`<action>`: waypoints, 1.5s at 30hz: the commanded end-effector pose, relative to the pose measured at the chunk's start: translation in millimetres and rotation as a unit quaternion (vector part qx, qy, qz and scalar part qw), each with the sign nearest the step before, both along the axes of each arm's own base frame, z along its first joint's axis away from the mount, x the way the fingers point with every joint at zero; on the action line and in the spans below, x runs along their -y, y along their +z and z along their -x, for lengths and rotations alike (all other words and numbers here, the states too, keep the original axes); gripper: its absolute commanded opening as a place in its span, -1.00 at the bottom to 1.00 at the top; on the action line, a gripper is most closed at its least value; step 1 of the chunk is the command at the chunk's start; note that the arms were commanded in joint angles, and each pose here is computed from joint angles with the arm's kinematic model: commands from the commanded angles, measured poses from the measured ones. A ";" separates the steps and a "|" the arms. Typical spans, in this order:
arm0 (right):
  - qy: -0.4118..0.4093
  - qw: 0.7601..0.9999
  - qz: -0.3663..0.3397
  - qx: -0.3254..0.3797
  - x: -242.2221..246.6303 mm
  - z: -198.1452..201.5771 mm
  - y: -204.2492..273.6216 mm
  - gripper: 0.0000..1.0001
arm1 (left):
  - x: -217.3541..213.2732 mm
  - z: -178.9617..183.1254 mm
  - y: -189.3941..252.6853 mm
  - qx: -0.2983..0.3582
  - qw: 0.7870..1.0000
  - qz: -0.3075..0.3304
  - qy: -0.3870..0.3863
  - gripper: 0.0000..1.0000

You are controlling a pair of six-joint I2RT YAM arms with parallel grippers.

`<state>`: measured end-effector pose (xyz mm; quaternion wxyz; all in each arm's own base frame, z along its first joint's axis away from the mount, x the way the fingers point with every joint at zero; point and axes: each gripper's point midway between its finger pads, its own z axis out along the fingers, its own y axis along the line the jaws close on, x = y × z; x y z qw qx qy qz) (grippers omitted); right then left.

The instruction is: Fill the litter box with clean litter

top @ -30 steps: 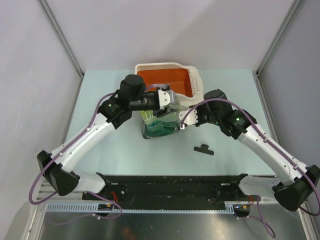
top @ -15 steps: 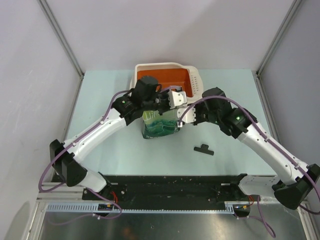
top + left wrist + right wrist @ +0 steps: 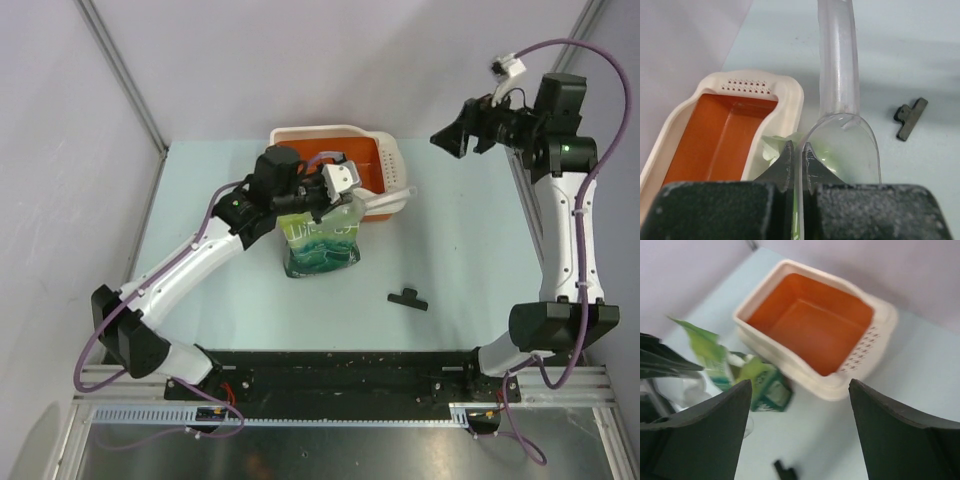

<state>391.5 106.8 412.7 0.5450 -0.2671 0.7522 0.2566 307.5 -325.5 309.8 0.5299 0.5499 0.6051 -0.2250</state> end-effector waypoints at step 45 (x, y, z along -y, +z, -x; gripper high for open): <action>0.139 0.938 -0.254 -0.192 -90.0 45.9 1.1 0.26 | 46.5 -51.2 77.9 0.050 0.978 0.198 0.037 -1.00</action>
